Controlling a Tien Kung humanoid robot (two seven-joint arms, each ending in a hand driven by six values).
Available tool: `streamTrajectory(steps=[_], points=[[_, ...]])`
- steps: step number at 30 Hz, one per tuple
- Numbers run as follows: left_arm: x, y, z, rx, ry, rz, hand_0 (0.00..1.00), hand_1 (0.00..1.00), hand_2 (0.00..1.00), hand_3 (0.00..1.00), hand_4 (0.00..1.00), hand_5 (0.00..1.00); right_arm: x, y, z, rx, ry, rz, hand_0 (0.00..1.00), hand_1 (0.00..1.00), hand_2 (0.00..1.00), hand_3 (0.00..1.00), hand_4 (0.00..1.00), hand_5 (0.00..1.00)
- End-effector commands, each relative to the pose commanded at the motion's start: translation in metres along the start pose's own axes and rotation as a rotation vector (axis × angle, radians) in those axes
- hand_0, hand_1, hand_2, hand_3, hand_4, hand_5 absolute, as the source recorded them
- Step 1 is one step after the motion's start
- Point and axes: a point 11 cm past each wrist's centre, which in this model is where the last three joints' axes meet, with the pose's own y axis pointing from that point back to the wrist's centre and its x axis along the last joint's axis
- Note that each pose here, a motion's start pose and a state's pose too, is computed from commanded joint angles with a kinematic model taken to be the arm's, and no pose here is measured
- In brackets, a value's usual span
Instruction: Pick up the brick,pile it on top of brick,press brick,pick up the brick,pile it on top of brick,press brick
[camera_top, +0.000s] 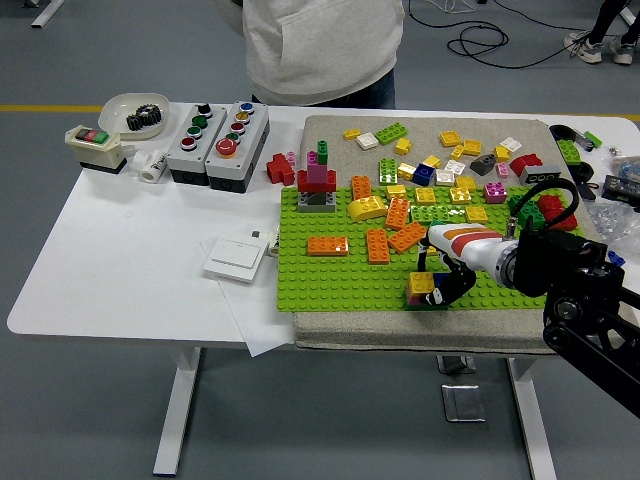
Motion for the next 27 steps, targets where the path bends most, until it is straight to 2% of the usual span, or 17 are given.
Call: streamTrajectory(steps=[10,11,16,17,27], points=[[0.0002,0.0,0.0004,-0.001,0.0,0.0,0.696,0.731,0.747,0.595,0.69,0.661,-0.0005,-0.0008,0.0004,0.001,0.003,-0.004,0.002,0.002,0.053,0.411,0.698,0.062],[0.0002,0.0,0.0004,-0.001,0.0,0.0,0.696,0.732,0.747,0.595,0.689,0.661,-0.0005,-0.0009,0.0004,0.001,0.004,-0.005,0.002,0.002,0.054,0.418,0.643,0.066],[0.0002,0.0,0.0004,-0.001,0.0,0.0,0.696,0.732,0.747,0.595,0.689,0.661,-0.0012,-0.0014,0.0008,0.001,0.007,-0.009,0.002,0.002,0.054,0.418,0.643,0.066],[0.0002,0.0,0.0004,-0.001,0.0,0.0,0.696,0.732,0.747,0.595,0.69,0.661,-0.0015,-0.0015,0.0009,0.002,0.008,-0.011,0.002,0.002,0.056,0.479,0.436,0.167],[0.0001,0.0001,0.0005,-0.001,-0.001,0.0,0.697,0.731,0.747,0.595,0.69,0.661,-0.0027,-0.0022,0.001,0.002,0.015,-0.016,0.002,0.002,0.057,0.497,0.436,0.157]])
